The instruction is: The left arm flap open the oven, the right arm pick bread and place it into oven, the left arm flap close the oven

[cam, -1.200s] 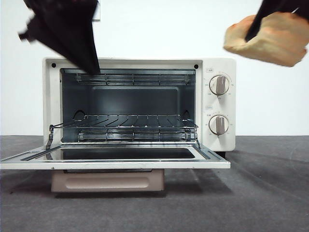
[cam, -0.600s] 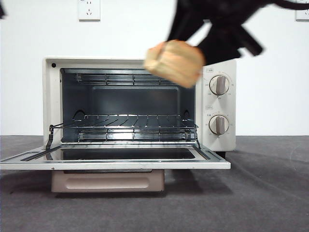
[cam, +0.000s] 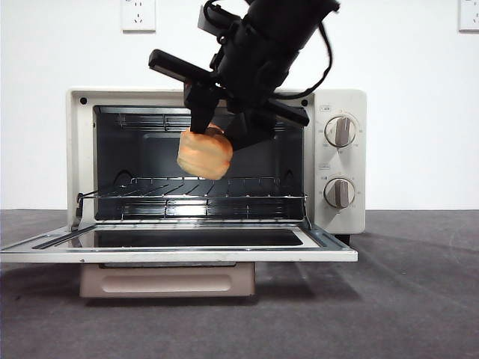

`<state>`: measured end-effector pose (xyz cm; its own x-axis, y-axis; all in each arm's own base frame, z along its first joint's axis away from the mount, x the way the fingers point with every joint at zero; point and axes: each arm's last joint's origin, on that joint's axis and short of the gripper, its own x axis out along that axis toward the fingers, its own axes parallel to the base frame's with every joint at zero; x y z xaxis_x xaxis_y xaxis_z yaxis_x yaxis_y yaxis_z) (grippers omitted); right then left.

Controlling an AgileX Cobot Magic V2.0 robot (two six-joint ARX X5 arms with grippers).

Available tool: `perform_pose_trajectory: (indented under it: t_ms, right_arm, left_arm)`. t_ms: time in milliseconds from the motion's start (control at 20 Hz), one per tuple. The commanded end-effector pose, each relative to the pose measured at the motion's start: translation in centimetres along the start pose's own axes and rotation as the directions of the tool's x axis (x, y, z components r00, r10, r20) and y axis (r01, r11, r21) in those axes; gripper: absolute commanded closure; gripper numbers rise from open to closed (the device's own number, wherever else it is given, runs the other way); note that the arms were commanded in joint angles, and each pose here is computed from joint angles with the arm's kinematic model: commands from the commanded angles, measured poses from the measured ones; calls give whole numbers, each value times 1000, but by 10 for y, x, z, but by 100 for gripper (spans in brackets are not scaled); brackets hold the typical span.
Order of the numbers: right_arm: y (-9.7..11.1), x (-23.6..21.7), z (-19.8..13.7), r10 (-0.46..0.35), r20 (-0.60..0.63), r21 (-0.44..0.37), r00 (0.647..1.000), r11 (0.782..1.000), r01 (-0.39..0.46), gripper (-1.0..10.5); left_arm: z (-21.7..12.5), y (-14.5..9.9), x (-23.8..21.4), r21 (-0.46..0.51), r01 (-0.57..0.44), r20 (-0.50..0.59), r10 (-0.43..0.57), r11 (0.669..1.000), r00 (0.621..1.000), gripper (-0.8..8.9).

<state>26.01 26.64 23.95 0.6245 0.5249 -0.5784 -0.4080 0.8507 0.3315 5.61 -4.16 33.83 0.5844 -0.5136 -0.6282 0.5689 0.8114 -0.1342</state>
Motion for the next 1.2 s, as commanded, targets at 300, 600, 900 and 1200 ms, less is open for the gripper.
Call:
perform_pose_trajectory:
  t_ms: [300,600,900,1200]
  right_arm:
    - [-4,25,2,-105,112,90,988,991,95,770]
    - [-9,30,0,-137,105,92,985,988,128,636]
    - [-8,28,1,-127,108,92,986,989,117,513]
    - [4,-8,14,-95,126,64,988,994,87,513]
  left_arm:
    - [-2,0,-2,-2,-2,-24,2,1000,1000,798]
    - [-2,0,-2,-2,-2,-24,2,1000,1000,798]
    - [-2,0,-2,-3,-2,-25,2,1000,1000,798]
    - [-1,0,-2,-2,-2,-18,2,1000,1000,798]
